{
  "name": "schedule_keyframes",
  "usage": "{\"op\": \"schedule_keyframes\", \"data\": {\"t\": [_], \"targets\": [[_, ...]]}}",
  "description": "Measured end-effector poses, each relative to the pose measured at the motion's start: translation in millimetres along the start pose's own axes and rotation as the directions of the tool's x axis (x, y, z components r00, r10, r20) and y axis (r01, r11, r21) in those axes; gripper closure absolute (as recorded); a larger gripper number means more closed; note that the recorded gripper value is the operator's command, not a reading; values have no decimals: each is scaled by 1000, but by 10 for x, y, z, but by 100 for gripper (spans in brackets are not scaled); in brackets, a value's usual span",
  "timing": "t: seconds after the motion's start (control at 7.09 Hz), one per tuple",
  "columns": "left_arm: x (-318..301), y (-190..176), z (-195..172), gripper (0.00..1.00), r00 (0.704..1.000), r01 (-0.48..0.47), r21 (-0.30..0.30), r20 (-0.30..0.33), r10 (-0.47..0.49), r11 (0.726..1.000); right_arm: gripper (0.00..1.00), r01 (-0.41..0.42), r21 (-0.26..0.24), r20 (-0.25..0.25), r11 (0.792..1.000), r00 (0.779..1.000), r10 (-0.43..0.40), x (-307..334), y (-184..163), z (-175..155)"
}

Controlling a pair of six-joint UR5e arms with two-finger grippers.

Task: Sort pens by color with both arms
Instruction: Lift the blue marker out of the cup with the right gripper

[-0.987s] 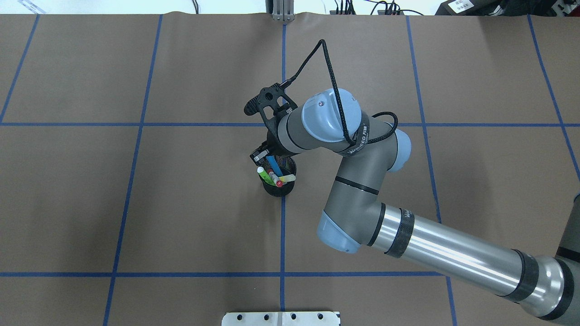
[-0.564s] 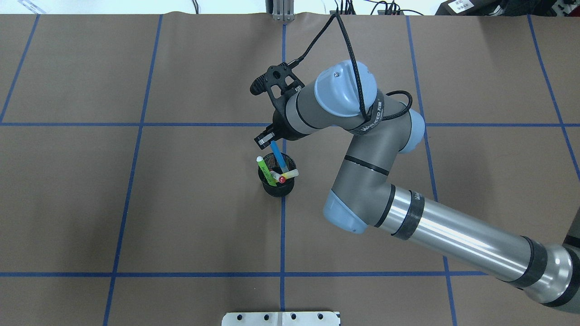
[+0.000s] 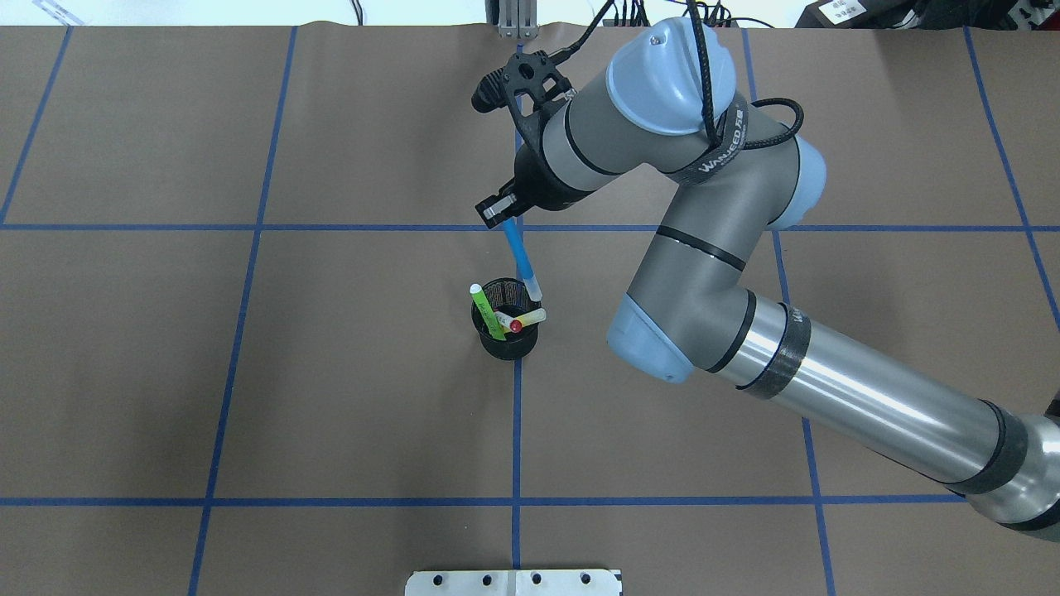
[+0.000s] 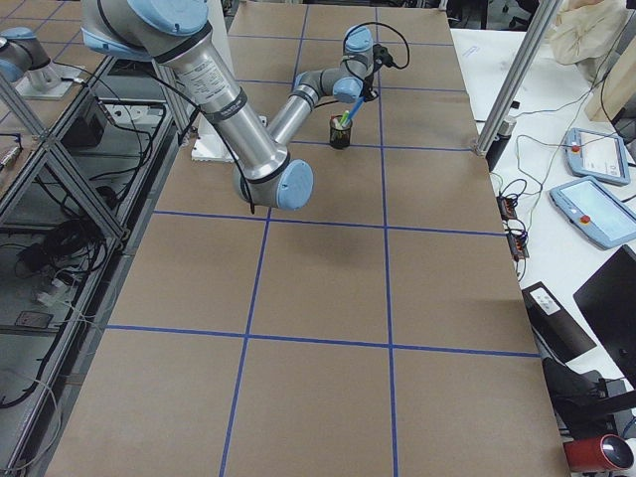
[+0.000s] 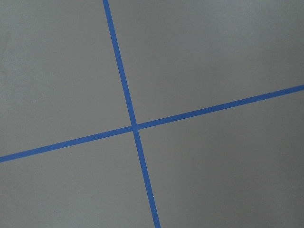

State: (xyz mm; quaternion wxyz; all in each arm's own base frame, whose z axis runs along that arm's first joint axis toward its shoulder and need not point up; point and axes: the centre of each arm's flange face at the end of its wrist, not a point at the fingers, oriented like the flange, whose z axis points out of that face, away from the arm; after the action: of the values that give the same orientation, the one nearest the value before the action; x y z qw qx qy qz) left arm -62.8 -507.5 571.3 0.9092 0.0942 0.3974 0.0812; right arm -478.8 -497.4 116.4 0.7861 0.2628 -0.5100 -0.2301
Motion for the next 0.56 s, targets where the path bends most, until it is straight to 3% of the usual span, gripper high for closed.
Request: {"op": "schedule_keyframes", "data": {"t": [0.28,0.56], "targets": [[31,-23,-20,0,1000,12,5,0,-12,1000,100,-118,-24,-48,993,992,117,316,-154,-154],[89,-51,-65,0,1000,27,14,1,-27,1000,100,-306,-68,-83,950,950,300,710,-255,-132]]}}
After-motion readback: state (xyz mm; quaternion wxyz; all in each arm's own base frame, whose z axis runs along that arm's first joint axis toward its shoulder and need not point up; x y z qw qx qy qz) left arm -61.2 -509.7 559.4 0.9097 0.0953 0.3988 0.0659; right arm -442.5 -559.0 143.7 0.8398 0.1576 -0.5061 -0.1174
